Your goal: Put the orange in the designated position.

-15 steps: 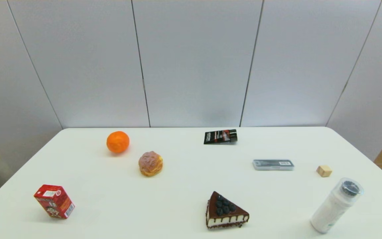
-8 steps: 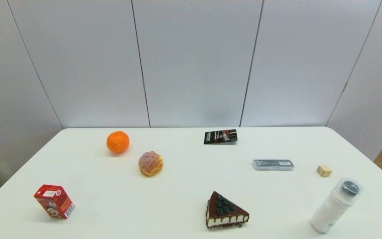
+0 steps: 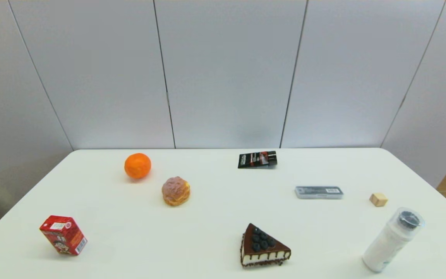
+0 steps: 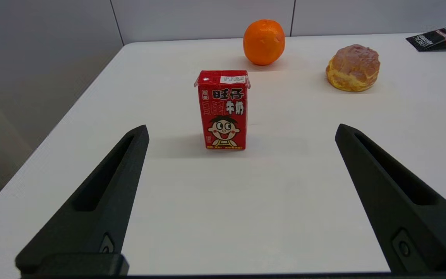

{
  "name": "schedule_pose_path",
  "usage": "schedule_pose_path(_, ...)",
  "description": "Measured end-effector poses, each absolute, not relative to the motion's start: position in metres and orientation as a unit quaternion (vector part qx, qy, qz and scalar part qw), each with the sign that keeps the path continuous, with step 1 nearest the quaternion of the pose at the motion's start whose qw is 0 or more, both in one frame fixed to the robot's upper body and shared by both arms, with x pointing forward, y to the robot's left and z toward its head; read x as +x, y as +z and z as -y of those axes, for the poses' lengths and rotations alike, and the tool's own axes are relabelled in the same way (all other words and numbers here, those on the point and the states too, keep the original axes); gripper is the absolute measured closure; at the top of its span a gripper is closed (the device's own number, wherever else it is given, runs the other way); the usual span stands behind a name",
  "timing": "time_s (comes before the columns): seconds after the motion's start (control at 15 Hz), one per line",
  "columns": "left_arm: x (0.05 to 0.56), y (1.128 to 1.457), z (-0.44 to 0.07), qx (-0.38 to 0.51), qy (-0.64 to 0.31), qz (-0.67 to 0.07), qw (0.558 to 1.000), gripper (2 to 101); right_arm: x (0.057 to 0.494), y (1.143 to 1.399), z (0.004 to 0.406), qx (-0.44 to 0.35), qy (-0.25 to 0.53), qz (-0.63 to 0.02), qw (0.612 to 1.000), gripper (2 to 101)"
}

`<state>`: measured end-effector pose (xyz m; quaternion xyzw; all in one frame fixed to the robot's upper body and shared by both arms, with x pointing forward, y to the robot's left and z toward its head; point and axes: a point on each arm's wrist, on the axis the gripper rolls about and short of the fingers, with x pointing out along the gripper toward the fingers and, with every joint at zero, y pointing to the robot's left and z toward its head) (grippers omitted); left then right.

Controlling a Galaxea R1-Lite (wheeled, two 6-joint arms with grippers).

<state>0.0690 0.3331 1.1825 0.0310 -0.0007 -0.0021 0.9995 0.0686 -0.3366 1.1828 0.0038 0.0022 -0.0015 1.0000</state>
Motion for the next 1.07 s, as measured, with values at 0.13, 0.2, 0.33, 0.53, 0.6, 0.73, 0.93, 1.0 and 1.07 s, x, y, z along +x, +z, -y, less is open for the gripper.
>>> schedule_pose_path(0.13, 0.069, 1.183, -0.333, 0.032, -0.004, 0.001, 0.999, 5.3, 0.069, 1.183, 0.337, 0.004, -0.002, -0.002, 1.000, 4.6)
schedule_pose_path(0.2, 0.069, 1.188, -0.333, 0.032, -0.005, 0.003, 0.999, 5.3, 0.069, 1.183, 0.337, 0.004, -0.002, -0.002, 1.000, 4.6)
schedule_pose_path(0.33, 0.069, 1.204, -0.333, 0.032, -0.006, 0.008, 0.999, 5.3, 0.069, 1.183, 0.337, 0.004, -0.002, -0.002, 1.000, 4.6)
schedule_pose_path(0.53, 0.071, 1.252, -0.333, 0.032, -0.015, 0.025, 0.999, 5.3, 0.069, 1.183, 0.337, 0.004, -0.002, -0.002, 1.000, 4.6)
schedule_pose_path(0.6, 0.074, 1.272, -0.334, 0.031, -0.023, 0.030, 0.999, 5.3, 0.069, 1.183, 0.337, 0.004, -0.002, -0.002, 1.000, 4.6)
schedule_pose_path(0.73, 0.084, 1.310, -0.334, 0.030, -0.036, 0.038, 0.998, 5.3, 0.069, 1.183, 0.337, 0.004, -0.002, -0.002, 1.000, 4.6)
schedule_pose_path(0.93, 0.114, 1.361, -0.331, 0.028, -0.047, 0.037, 0.998, 5.3, 0.069, 1.183, 0.337, 0.004, -0.002, -0.002, 1.000, 4.6)
schedule_pose_path(1.0, 0.130, 1.376, -0.330, 0.027, -0.049, 0.030, 0.998, 5.3, 0.069, 1.183, 0.337, 0.004, -0.002, -0.002, 1.000, 4.6)
schedule_pose_path(1.07, 0.146, 1.387, -0.328, 0.027, -0.050, 0.020, 0.998, 5.3, 0.069, 1.183, 0.337, 0.004, -0.002, -0.002, 1.000, 4.6)
